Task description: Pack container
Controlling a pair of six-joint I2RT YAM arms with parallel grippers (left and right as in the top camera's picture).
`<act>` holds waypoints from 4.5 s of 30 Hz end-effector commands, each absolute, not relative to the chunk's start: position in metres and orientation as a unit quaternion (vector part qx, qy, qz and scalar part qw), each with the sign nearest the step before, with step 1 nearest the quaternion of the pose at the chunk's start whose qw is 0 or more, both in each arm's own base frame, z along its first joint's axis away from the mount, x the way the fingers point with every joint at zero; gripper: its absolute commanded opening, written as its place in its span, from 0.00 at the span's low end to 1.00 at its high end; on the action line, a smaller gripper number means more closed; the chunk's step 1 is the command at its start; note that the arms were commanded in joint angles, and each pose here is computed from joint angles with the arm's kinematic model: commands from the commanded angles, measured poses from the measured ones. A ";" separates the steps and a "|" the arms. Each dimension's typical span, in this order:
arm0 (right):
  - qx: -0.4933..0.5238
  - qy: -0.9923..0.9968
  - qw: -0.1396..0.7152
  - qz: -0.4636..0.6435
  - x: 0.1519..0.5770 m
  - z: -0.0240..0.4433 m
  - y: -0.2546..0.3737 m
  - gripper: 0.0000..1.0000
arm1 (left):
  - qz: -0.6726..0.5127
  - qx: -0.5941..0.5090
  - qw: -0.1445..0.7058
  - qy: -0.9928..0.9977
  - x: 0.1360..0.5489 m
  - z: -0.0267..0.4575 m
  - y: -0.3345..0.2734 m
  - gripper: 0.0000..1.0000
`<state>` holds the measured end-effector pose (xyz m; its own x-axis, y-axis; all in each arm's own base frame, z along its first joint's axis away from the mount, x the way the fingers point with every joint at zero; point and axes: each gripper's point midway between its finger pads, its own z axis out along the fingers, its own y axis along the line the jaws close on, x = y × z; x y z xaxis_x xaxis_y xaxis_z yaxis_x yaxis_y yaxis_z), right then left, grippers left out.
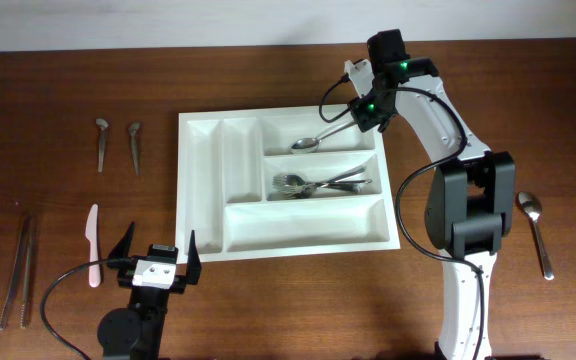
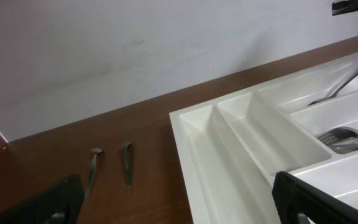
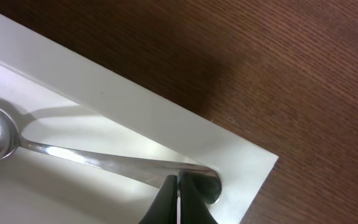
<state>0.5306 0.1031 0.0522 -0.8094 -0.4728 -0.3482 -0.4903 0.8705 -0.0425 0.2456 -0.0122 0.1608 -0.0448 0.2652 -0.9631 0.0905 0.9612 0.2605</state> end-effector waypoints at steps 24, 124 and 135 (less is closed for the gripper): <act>-0.208 0.954 0.216 0.008 0.555 0.097 0.089 0.04 | 0.070 0.123 0.678 0.721 0.246 0.158 -0.010 0.99; -0.001 0.994 -0.107 0.019 0.272 0.006 -0.236 0.45 | 0.070 0.123 0.678 0.721 0.246 0.158 -0.010 0.99; 0.000 0.997 -0.081 -0.002 0.284 0.001 -0.245 0.45 | 0.070 0.123 0.678 0.721 0.246 0.158 -0.010 0.99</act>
<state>0.2851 -0.2461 0.0065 -0.9891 0.0103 0.1466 0.0104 0.9999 0.0003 0.2456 -0.0122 0.1608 -0.0448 0.2652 -0.9631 0.0905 0.9612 0.2605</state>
